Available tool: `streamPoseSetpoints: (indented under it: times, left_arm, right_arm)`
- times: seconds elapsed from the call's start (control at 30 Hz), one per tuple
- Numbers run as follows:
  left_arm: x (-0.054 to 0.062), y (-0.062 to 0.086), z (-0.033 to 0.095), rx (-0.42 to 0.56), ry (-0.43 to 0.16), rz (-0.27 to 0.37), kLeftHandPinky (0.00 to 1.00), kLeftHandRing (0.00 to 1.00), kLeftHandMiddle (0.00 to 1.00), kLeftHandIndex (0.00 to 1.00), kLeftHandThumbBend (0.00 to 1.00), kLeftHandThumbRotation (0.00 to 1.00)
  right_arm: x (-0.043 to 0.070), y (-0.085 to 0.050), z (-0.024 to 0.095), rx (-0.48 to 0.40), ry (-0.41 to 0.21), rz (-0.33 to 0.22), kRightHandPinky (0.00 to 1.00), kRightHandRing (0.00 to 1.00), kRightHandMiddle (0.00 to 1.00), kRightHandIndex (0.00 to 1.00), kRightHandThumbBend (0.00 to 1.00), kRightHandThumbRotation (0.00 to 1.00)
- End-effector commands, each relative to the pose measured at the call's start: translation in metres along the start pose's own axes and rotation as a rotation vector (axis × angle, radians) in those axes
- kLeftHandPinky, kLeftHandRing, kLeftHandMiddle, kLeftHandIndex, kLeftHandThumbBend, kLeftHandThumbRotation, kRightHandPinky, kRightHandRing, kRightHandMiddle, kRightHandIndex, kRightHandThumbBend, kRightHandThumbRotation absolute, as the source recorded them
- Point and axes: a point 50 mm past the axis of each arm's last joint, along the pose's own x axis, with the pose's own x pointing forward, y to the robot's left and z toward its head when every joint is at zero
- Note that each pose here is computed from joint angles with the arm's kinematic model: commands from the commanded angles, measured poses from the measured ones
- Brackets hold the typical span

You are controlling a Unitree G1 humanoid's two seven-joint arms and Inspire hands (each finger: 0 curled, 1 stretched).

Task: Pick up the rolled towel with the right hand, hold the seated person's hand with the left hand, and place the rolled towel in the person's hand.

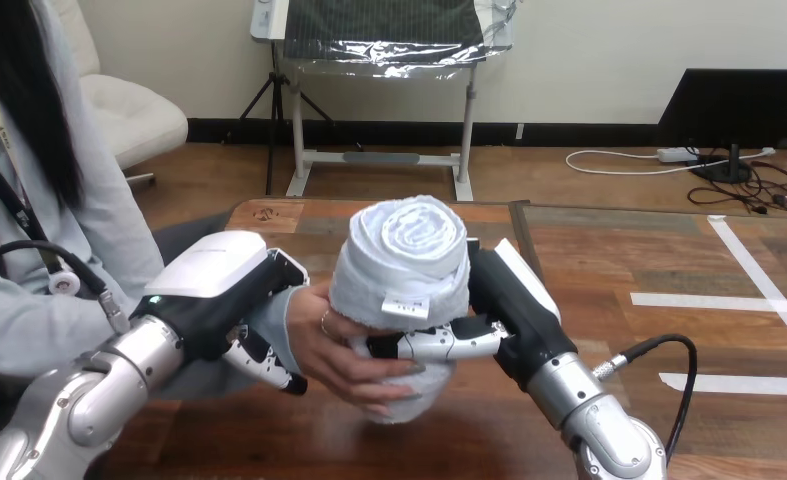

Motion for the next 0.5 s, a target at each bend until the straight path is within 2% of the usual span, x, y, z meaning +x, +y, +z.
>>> streamPoseSetpoints:
  times: [0.0,0.27,0.47]
  left_arm:
    - [0.0312,0.0762,0.0501,0.044,-0.237,0.302,0.24,0.3,0.37,0.38,0.85,0.0]
    - [0.0291,0.0745,0.0476,0.044,-0.229,0.298,0.25,0.3,0.37,0.38,0.84,0.0]
    - [0.0275,0.073,0.0456,0.043,-0.218,0.296,0.25,0.31,0.38,0.39,0.84,0.0]
  right_arm:
    - [0.0318,0.015,0.0485,-0.035,-0.224,0.05,0.24,0.29,0.37,0.42,0.75,0.0]
    - [0.0324,0.014,0.0477,-0.033,-0.223,0.047,0.25,0.31,0.39,0.42,0.75,0.0]
    - [0.0329,0.0127,0.0469,-0.036,-0.219,0.045,0.31,0.37,0.42,0.44,0.75,0.0]
